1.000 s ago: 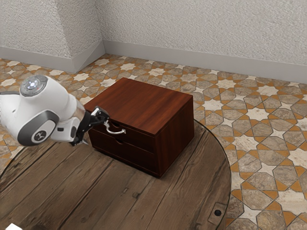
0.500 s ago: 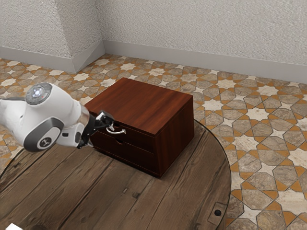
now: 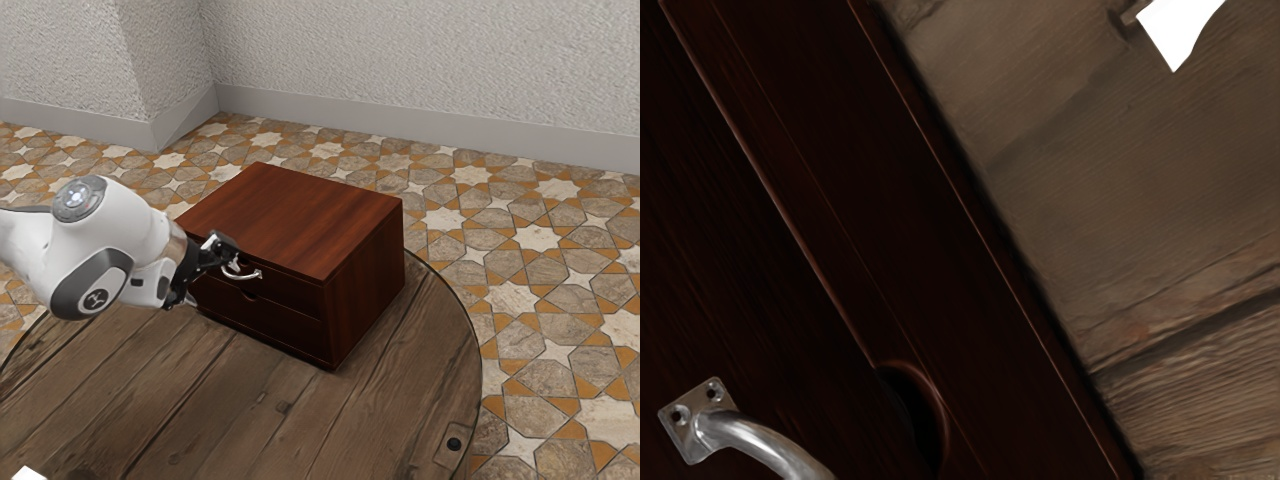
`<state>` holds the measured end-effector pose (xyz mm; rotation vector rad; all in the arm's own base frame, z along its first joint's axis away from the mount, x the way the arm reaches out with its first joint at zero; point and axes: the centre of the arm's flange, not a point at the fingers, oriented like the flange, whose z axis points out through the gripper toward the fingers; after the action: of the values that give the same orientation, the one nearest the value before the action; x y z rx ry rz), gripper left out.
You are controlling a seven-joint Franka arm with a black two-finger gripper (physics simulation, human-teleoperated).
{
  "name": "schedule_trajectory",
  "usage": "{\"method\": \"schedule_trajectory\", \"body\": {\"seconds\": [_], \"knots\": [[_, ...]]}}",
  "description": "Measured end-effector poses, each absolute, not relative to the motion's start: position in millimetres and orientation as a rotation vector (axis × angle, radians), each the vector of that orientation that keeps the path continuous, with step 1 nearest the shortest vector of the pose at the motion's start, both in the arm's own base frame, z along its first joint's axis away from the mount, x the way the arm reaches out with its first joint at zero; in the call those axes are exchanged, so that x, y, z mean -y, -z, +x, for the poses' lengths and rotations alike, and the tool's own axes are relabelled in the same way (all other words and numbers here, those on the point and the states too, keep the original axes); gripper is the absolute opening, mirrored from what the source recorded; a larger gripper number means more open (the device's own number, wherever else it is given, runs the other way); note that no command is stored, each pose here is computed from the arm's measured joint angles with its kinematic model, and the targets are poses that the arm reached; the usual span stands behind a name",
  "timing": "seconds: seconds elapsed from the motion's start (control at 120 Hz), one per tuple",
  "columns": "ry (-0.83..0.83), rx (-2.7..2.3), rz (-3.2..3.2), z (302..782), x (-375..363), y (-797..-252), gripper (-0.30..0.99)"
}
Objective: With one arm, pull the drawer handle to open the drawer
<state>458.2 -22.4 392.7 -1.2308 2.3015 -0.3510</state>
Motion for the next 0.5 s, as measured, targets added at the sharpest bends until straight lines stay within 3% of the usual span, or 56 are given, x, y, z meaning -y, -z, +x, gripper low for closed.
{"method": "schedule_trajectory", "body": {"seconds": [0.5], "knots": [[0.367, -2.288, -1.222, 460.0, 21.2, -392.7, 0.69]]}}
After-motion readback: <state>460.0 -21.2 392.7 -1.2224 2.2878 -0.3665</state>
